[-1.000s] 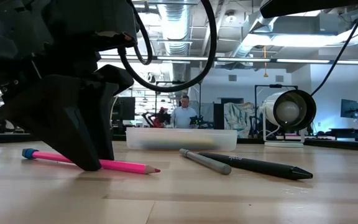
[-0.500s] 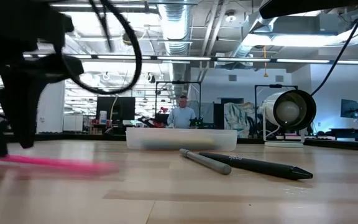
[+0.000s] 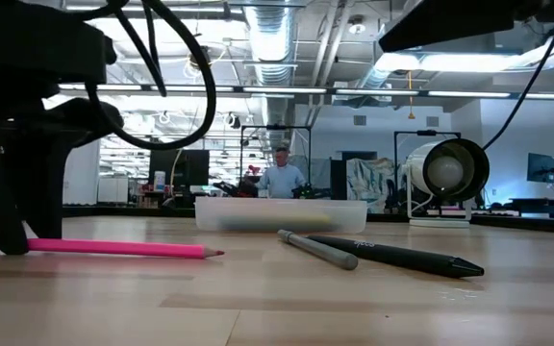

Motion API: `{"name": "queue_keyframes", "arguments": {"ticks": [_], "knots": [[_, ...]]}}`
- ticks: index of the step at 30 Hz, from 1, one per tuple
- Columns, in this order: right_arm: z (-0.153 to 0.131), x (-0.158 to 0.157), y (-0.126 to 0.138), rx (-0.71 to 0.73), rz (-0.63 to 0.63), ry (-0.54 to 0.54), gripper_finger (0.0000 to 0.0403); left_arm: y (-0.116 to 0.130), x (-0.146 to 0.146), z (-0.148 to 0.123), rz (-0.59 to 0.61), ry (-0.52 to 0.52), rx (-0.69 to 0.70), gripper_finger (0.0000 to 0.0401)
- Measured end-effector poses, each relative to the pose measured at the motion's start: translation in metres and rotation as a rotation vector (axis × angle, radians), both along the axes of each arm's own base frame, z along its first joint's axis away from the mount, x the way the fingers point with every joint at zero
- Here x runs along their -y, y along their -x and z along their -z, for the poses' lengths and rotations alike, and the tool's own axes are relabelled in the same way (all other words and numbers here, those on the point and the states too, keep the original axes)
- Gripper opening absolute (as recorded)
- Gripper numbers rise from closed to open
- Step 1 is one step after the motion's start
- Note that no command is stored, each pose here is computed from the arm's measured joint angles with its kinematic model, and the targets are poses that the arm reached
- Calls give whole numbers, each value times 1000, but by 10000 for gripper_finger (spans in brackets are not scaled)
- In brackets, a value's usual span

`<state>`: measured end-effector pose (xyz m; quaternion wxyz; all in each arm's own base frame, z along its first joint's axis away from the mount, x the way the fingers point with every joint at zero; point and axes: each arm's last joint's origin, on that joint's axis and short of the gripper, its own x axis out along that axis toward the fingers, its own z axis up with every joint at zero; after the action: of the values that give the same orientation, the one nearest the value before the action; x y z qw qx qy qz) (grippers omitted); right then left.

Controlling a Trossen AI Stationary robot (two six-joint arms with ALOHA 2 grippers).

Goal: Pick & place school supplies into a supply box
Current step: Put the pink pencil into the supply box

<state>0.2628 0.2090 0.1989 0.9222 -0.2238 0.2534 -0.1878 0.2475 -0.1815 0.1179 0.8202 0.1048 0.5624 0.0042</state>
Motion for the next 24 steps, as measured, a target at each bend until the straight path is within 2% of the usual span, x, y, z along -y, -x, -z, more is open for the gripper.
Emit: {"name": "queue_keyframes", "arguments": {"ticks": [5,15,24], "knots": [[1,2,-2,-21,-11,-24,122,-1,0,0,-56,18,22,111],[1,2,-2,-23,-13,-25,122,-3,-2,0,-78,3,56,174],[1,2,-2,-23,-12,-25,122,-20,-5,-1,-47,90,121,168]]}}
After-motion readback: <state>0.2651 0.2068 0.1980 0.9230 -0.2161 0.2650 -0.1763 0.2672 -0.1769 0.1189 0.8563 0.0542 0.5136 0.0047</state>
